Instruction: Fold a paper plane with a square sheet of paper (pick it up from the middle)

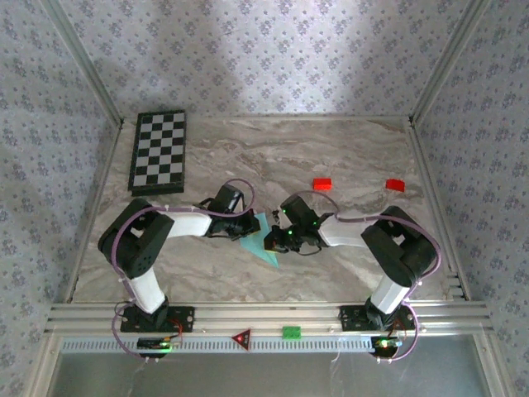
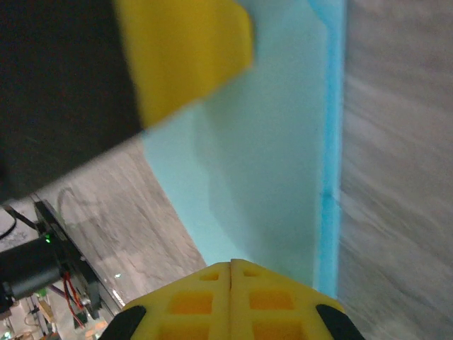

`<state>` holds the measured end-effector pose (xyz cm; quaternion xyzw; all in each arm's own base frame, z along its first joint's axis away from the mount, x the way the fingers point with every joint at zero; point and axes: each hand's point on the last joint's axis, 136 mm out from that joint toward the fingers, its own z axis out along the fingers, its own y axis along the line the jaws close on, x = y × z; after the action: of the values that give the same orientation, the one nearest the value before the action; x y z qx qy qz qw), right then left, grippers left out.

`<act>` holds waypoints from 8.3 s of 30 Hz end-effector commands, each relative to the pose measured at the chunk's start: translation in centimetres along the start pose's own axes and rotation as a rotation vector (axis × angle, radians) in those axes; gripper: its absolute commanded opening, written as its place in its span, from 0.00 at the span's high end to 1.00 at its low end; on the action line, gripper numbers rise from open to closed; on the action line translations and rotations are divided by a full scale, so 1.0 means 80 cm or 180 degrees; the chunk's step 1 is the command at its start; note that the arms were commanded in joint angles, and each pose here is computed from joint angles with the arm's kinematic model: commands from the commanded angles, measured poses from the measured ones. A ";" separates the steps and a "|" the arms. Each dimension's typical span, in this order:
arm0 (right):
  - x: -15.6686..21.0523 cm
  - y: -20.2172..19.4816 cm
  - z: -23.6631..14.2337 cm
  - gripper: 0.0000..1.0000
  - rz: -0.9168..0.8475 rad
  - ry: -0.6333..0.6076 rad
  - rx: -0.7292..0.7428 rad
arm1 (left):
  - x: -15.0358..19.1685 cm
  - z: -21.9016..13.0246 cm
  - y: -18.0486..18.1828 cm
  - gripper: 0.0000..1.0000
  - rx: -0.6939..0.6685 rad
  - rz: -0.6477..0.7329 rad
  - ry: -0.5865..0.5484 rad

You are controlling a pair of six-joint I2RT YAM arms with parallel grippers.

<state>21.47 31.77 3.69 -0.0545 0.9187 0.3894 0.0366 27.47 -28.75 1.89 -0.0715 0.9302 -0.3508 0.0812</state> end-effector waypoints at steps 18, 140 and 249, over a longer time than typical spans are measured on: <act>0.046 -0.040 0.025 1.00 0.0144 0.0390 0.0453 | 0.024 0.013 0.072 1.00 -0.0511 -0.0237 0.0096; 0.082 -0.111 0.009 1.00 0.0371 0.0382 0.0863 | -0.009 -0.010 0.030 1.00 -0.0100 -0.0247 -0.0022; 0.057 -0.006 -0.042 0.74 0.0780 -0.0387 -0.0371 | 0.027 -0.006 0.022 0.99 -0.0214 -0.0041 0.0113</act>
<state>16.87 28.66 5.44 0.0813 0.8927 0.4413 0.0413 26.06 -28.19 2.09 -0.0641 0.9354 -0.3372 0.0850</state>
